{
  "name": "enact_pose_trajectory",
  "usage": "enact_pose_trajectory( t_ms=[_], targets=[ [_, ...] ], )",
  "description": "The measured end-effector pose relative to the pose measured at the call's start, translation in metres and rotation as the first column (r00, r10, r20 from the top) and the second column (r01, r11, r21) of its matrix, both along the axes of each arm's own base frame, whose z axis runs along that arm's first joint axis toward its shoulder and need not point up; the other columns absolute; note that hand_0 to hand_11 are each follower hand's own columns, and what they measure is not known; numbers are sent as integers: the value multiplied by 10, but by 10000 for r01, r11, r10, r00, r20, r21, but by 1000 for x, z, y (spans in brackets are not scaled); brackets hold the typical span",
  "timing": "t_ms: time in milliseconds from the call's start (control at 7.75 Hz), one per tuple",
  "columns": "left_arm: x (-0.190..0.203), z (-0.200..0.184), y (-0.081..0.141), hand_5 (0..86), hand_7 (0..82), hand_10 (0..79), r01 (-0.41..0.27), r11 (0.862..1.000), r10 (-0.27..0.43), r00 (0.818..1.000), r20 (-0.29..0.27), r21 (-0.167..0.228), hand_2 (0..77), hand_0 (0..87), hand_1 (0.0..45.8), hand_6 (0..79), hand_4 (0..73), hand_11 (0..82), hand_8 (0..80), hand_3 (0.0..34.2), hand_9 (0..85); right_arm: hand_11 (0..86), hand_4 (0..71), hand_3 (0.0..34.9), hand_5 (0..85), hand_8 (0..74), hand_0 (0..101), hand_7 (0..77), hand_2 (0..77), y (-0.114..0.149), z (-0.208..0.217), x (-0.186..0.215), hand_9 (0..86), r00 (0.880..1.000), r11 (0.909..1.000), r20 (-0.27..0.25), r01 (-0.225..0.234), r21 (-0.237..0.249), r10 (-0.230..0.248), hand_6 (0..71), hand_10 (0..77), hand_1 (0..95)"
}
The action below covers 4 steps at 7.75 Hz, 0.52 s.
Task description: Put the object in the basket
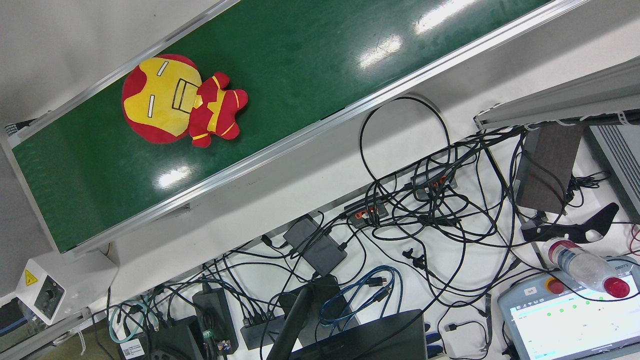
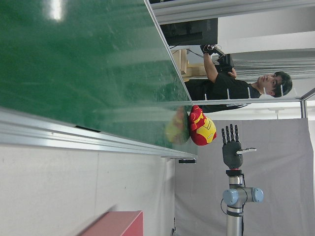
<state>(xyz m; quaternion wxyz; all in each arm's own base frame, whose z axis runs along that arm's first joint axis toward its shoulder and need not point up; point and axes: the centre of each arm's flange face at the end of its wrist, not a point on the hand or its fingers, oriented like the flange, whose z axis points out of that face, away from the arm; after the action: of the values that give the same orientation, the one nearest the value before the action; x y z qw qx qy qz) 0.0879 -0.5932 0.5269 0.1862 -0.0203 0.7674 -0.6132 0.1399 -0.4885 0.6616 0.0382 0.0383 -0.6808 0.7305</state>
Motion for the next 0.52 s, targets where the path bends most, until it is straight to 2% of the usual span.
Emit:
enact_pose_trajectory(
  t_ms=[516],
  targets=[
    [-2,-1,0,273,38,0,9,10000,-9,10000,-31,4,5,603,229,55,125,5,109,0,169,0,0,0,0,0,0,5,5,0,0,0,0,10000,10000,0,0,0,0,0,0,0]
  ],
)
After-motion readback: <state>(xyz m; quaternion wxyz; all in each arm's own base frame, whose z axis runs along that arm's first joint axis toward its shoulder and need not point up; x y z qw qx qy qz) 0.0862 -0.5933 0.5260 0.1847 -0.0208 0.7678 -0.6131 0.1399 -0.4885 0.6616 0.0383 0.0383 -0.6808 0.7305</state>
